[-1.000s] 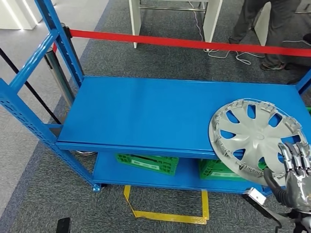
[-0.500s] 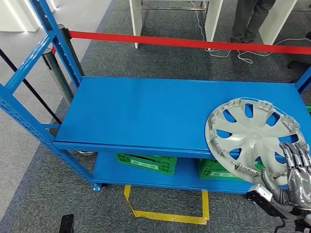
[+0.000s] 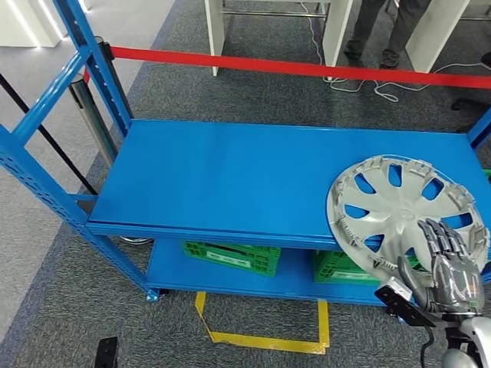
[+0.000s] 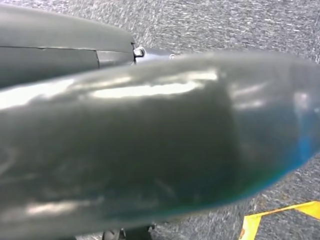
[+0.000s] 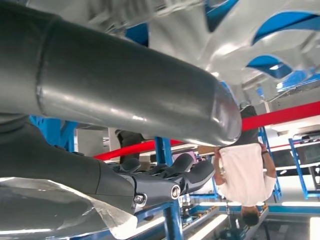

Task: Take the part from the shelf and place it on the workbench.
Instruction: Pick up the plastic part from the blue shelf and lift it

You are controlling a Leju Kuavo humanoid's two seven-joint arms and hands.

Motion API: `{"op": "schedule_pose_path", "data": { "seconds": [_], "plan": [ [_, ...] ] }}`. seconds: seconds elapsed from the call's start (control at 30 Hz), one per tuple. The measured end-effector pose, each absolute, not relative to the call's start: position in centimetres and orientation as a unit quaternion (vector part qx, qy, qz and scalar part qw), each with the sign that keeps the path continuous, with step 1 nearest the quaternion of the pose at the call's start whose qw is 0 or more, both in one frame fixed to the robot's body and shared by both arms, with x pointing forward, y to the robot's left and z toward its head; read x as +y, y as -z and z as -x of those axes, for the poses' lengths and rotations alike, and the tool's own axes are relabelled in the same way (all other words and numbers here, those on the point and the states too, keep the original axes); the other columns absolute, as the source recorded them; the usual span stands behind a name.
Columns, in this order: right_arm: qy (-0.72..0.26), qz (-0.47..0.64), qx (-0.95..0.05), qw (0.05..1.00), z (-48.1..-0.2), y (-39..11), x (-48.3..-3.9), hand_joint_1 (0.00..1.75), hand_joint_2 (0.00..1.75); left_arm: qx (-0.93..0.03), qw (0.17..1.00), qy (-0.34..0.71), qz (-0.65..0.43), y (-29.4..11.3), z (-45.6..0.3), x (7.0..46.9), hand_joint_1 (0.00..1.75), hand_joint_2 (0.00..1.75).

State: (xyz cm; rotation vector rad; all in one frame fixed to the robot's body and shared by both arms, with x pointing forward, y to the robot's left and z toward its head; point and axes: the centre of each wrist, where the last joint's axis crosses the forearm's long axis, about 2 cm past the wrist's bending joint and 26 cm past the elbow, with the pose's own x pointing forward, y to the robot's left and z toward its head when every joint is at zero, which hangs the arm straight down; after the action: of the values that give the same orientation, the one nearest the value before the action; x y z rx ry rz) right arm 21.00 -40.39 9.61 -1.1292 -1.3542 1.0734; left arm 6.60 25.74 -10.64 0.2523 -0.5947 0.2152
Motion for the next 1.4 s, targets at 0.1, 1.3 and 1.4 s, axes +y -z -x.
{"op": "schedule_pose_path", "data": {
  "seconds": [0.1,1.3,1.4],
  "plan": [
    [-0.449,0.463,-0.557,0.523,-21.3,-9.4,-40.3,0.00,0.00,-0.293,0.942,-0.103,-0.124,10.6,-6.7,25.7,0.00,0.00],
    [-0.571,0.390,-0.415,0.591,-23.8,-5.3,-41.2,0.00,0.00,-0.288,0.945,-0.098,-0.119,10.6,-6.9,25.4,0.00,0.00],
    [-0.573,0.391,-0.414,0.589,-24.0,-5.4,-41.3,0.00,0.44,-0.289,0.945,-0.099,-0.119,10.6,-6.9,25.4,0.00,0.00]
  ]
}}
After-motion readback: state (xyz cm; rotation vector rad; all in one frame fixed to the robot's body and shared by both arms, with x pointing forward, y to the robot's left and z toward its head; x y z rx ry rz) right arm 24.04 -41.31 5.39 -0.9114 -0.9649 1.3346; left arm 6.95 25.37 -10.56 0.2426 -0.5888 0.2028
